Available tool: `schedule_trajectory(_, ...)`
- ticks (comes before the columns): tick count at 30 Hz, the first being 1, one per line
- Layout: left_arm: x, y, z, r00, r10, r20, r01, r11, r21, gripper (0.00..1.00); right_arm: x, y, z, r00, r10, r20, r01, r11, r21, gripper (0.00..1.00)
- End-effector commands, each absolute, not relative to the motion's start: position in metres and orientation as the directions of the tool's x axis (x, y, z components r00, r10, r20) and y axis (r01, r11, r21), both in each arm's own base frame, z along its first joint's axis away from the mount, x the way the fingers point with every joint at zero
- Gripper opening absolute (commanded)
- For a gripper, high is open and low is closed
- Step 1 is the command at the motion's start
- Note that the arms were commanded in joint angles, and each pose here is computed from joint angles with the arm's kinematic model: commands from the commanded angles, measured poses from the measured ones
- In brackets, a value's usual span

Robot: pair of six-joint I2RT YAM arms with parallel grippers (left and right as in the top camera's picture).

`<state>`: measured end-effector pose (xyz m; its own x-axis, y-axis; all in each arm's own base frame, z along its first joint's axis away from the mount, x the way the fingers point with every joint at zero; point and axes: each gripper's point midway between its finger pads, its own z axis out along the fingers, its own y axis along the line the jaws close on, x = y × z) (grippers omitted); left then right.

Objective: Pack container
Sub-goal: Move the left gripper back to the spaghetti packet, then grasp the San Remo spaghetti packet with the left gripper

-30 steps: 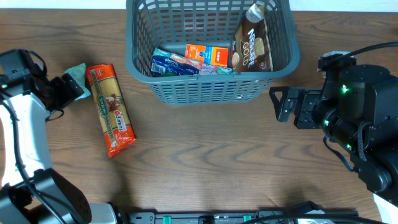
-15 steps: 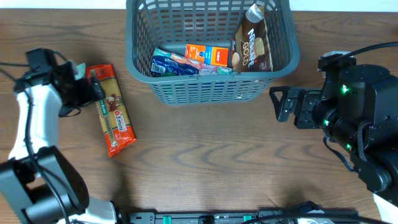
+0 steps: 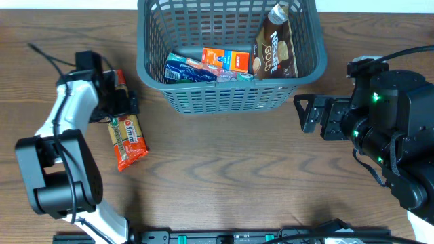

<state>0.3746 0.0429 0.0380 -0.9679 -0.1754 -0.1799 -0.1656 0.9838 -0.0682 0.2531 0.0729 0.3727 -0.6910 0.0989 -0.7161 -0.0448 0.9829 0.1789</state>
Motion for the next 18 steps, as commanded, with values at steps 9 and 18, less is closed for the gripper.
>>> schedule_trajectory(9, 0.374, 0.054, 0.028, -0.972, -0.160, -0.172, -0.174, 0.983, 0.065, 0.99, 0.253, 0.071, 0.376, -0.685, 0.117, -0.719, -0.033, 0.981, 0.191, 0.99)
schedule_trajectory(18, 0.369, 0.053, 0.003, -0.974, -0.195, -0.113, -0.203, 0.977, 0.064, 0.99, 0.253, 0.071, 0.376, -0.685, 0.117, -0.719, -0.033, 0.981, 0.191, 0.99)
